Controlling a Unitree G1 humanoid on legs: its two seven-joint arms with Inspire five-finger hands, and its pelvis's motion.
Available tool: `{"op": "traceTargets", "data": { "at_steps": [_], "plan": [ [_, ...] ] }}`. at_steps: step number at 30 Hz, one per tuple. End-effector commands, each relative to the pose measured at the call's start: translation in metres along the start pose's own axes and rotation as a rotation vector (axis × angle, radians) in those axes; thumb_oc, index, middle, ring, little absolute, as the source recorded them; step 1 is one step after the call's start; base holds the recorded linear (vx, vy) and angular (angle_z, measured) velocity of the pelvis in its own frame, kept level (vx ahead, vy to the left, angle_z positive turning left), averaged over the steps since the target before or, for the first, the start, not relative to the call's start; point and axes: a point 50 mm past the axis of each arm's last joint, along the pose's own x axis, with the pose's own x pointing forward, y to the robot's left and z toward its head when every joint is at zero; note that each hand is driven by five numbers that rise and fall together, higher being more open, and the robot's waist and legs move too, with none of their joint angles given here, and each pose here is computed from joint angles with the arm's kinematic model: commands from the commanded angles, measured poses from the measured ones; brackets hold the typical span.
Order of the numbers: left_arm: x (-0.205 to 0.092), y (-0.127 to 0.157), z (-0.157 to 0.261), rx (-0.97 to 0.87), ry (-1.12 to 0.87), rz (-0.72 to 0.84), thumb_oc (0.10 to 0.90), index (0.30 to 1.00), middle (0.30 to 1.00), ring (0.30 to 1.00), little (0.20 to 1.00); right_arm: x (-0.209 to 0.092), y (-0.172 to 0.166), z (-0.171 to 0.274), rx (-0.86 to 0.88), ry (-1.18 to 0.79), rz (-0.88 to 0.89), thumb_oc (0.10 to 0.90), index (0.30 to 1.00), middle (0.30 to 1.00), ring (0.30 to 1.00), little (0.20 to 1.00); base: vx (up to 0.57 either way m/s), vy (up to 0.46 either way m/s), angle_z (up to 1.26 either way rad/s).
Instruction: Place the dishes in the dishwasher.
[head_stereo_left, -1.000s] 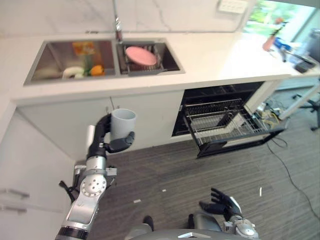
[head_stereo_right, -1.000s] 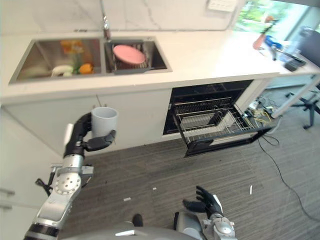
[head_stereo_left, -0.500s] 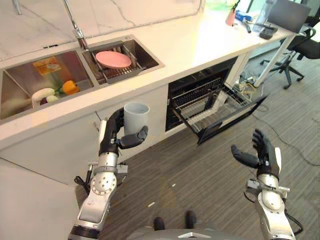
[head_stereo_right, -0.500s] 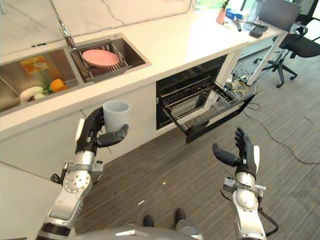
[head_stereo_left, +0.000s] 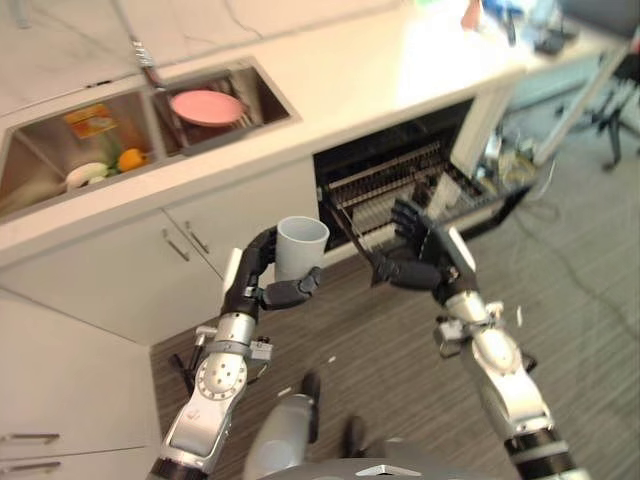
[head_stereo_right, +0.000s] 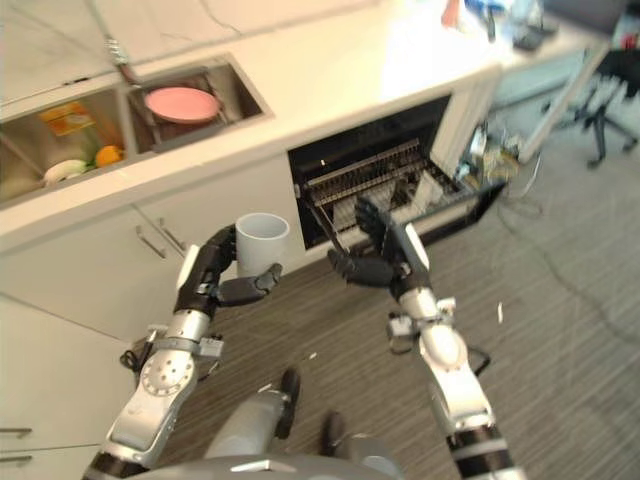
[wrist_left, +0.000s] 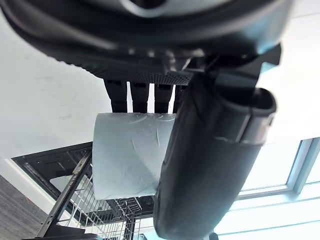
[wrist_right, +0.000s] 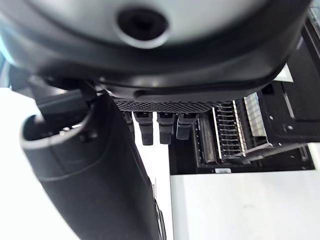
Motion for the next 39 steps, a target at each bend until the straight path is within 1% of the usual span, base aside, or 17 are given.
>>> {"op": "traceTargets", "data": {
  "at_steps": [1, 4, 6, 8, 10, 14, 20, 26, 31, 35, 38, 39],
  "plan": [
    [0.015, 0.012, 0.048, 0.016, -0.261, 0.011, 0.400, 0.300, 0.300, 0.300, 0.300, -0.007, 0.001, 0.038, 0.069, -0.258, -0.005, 0.800, 0.900, 0.900, 0.900, 0.900, 0.37, 0.070, -0.28],
    [0.010, 0.014, 0.044, 0.014, -0.248, 0.018, 0.400, 0.300, 0.300, 0.300, 0.300, -0.003, 0.006, 0.045, 0.088, -0.293, 0.019, 0.800, 0.900, 0.900, 0.900, 0.900, 0.12, 0.066, -0.31],
    [0.011, 0.012, 0.049, 0.024, -0.275, 0.016, 0.400, 0.300, 0.300, 0.300, 0.300, -0.005, 0.008, 0.053, 0.075, -0.339, 0.018, 0.800, 0.900, 0.900, 0.900, 0.900, 0.25, 0.235, -1.05],
    [0.012, 0.013, 0.052, 0.036, -0.293, 0.015, 0.400, 0.300, 0.300, 0.300, 0.300, -0.007, 0.013, 0.054, 0.128, -0.348, 0.027, 0.800, 0.900, 0.900, 0.900, 0.900, 0.22, 0.209, -0.82],
    [0.012, 0.014, 0.054, 0.053, -0.299, 0.016, 0.400, 0.300, 0.300, 0.300, 0.300, -0.010, 0.013, 0.056, 0.132, -0.351, 0.030, 0.800, 0.900, 0.900, 0.900, 0.900, 0.17, 0.199, -0.08],
    [0.013, 0.018, 0.055, 0.079, -0.301, 0.023, 0.400, 0.300, 0.300, 0.300, 0.300, -0.006, 0.019, 0.064, 0.112, -0.379, 0.058, 0.800, 0.900, 0.900, 0.900, 0.900, 0.11, 0.191, 0.22],
    [0.012, 0.019, 0.056, 0.102, -0.303, 0.016, 0.400, 0.300, 0.300, 0.300, 0.300, -0.008, 0.021, 0.064, 0.084, -0.367, 0.055, 0.800, 0.900, 0.900, 0.900, 0.900, 0.05, 0.111, 0.15],
    [0.017, 0.014, 0.058, 0.118, -0.324, -0.008, 0.400, 0.300, 0.300, 0.300, 0.300, -0.006, 0.021, 0.064, 0.042, -0.363, 0.055, 0.800, 0.900, 0.900, 0.900, 0.900, 0.02, 0.022, 0.03],
    [0.018, 0.010, 0.056, 0.105, -0.323, -0.022, 0.400, 0.300, 0.300, 0.300, 0.300, -0.010, 0.018, 0.061, 0.056, -0.357, 0.050, 0.800, 0.900, 0.900, 0.900, 0.900, -0.05, -0.060, 0.02],
    [0.016, 0.007, 0.050, 0.111, -0.302, -0.029, 0.400, 0.300, 0.300, 0.300, 0.300, -0.015, 0.018, 0.053, 0.088, -0.306, 0.052, 0.800, 0.900, 0.900, 0.900, 0.900, -0.04, -0.107, 0.13],
    [0.019, 0.000, 0.047, 0.086, -0.276, -0.066, 0.400, 0.300, 0.300, 0.300, 0.300, -0.015, 0.018, 0.051, 0.094, -0.281, 0.063, 0.800, 0.900, 0.900, 0.900, 0.900, -0.06, -0.082, 0.26],
    [0.024, -0.004, 0.050, 0.120, -0.292, -0.102, 0.400, 0.300, 0.300, 0.300, 0.300, -0.013, 0.019, 0.051, 0.102, -0.272, 0.085, 0.800, 0.900, 0.900, 0.900, 0.900, -0.07, -0.093, 0.55]
  ]
}}
